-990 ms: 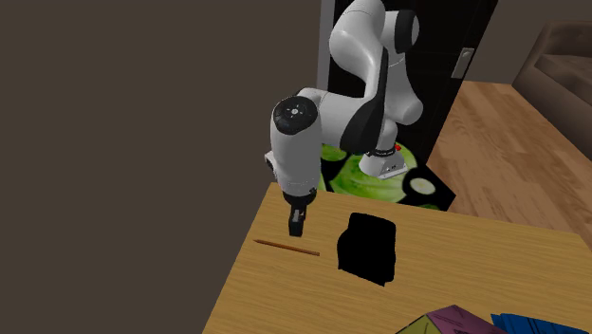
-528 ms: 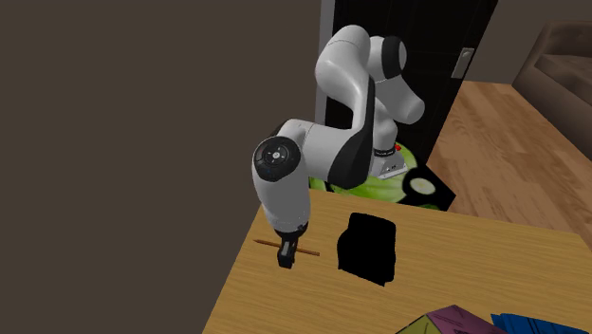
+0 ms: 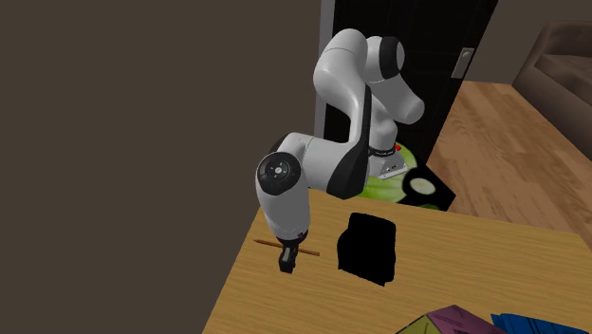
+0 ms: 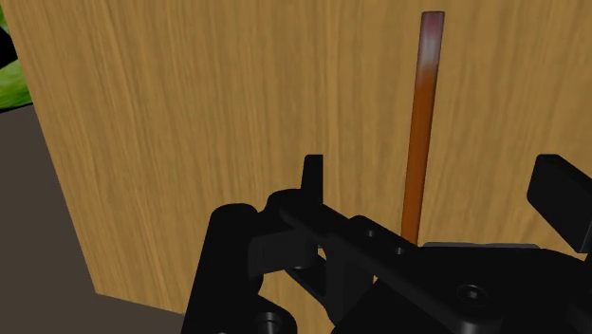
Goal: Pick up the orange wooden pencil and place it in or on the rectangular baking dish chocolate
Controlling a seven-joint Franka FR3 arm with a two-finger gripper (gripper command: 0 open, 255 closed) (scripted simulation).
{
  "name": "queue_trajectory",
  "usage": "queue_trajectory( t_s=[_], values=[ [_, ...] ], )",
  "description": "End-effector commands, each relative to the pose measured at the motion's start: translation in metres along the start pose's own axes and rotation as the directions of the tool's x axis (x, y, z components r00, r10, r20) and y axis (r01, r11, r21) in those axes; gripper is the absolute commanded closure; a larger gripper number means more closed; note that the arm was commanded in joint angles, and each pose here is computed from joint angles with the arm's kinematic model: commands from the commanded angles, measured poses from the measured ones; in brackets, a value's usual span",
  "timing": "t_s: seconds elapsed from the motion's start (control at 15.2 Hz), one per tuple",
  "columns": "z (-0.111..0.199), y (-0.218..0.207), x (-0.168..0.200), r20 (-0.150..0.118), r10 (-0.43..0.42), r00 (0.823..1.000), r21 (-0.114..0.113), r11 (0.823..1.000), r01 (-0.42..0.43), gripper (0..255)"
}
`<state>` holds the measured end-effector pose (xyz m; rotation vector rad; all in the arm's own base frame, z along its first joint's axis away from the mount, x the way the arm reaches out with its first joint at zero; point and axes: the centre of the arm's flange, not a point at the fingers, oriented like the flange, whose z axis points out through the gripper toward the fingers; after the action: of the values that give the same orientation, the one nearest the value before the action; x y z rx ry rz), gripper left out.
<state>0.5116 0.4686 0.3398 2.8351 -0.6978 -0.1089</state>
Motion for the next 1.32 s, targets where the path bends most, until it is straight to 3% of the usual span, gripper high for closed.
queue_trajectory(
  t_s=[0.0, 0.26, 0.33, 0.92, 1.25],
  values=[
    [0.001, 0.0, 0.0, 0.0, 0.0, 1.0, 0.0, 1.0, 0.0, 0],
    [0.001, 0.0, 0.0, 0.0, 0.0, 1.0, 0.0, 1.0, 0.0, 0],
    [0.001, 0.0, 0.0, 0.0, 0.0, 1.0, 0.0, 1.0, 0.0, 255],
    [0.001, 0.0, 0.0, 0.0, 0.0, 1.0, 0.0, 1.0, 0.0, 255],
    [-0.025, 0.006, -0.001, 0.0, 0.0, 1.0, 0.0, 1.0, 0.0, 255]
  ],
)
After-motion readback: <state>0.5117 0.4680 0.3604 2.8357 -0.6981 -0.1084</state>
